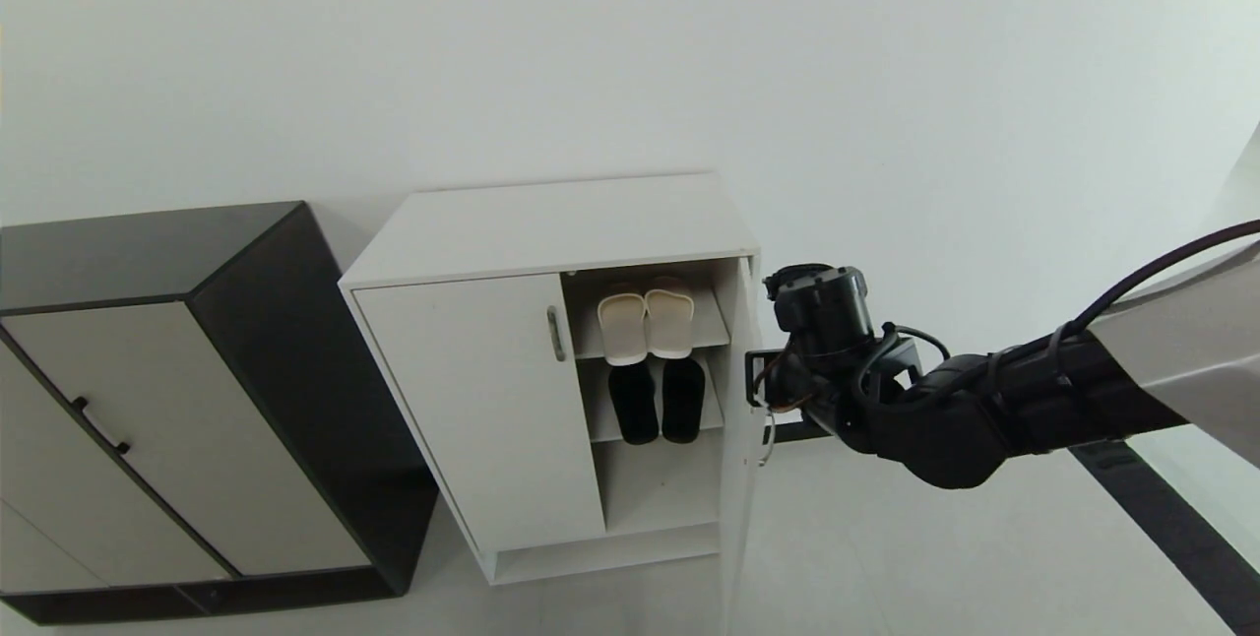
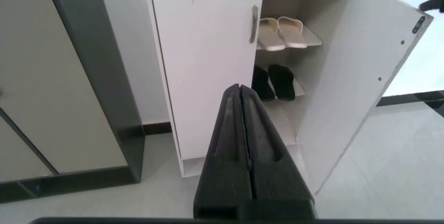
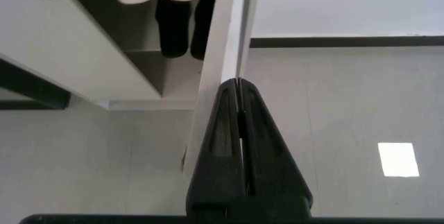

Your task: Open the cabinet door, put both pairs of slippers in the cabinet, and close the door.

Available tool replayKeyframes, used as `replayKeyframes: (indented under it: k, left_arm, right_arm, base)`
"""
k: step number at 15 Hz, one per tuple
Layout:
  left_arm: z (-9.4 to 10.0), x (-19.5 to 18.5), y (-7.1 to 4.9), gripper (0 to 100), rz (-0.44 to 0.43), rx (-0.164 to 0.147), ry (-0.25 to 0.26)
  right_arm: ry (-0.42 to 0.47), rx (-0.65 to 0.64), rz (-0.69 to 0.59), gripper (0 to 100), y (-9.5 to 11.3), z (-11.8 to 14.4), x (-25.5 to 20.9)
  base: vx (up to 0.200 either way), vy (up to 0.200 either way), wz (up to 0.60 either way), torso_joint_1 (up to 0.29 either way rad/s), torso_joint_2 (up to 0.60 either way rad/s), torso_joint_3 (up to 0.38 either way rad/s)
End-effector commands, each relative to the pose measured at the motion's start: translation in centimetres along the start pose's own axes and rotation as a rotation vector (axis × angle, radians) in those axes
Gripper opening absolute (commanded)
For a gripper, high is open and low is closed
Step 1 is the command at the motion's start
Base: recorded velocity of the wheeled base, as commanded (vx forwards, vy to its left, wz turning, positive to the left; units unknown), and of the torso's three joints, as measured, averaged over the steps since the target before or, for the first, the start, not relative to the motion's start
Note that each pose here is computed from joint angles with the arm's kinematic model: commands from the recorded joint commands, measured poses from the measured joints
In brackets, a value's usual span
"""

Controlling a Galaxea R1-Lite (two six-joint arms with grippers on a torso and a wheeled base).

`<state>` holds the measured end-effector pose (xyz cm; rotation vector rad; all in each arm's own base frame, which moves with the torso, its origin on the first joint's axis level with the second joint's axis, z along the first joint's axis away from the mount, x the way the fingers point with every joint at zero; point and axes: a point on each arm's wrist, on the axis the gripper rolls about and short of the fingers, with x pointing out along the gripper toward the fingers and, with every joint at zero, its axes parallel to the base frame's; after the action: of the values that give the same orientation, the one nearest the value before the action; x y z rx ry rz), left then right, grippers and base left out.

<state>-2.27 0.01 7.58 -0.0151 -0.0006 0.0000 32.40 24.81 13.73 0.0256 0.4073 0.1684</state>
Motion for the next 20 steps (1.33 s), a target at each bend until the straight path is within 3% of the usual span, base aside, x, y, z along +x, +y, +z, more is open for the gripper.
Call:
replayKeyframes:
  k: [1,4,16,20]
  left_arm:
    - [0.0,0.0,0.0,0,0.000,0.000,0.001]
    - [0.0,0.0,0.0,0,0.000,0.000,0.001]
    - [0.0,0.0,0.0,0,0.000,0.000,0.001]
    - [0.0,0.0,0.0,0,0.002,0.000,0.001]
  right_arm:
    - [0.011,-0.016,0.047,0,1.7,-0.8,-0.6]
    - [-0.006,0.002,0.086,0,2.6,-0.9,-1.2]
    - [-0.006,-0.083,0.129,0,2.0,-2.1,-2.1]
    - [0.000,-0.098,0.128,0,2.1,-2.4,-2.0]
  base:
    - [0.000,0.000,0.00,0.000,0.00,0.000]
    - [0.000,0.000,0.00,0.000,0.00,0.000]
    - [0.000,0.000,0.00,0.000,0.00,0.000]
    - [0.000,0.000,0.60,0.002,0.00,0.004]
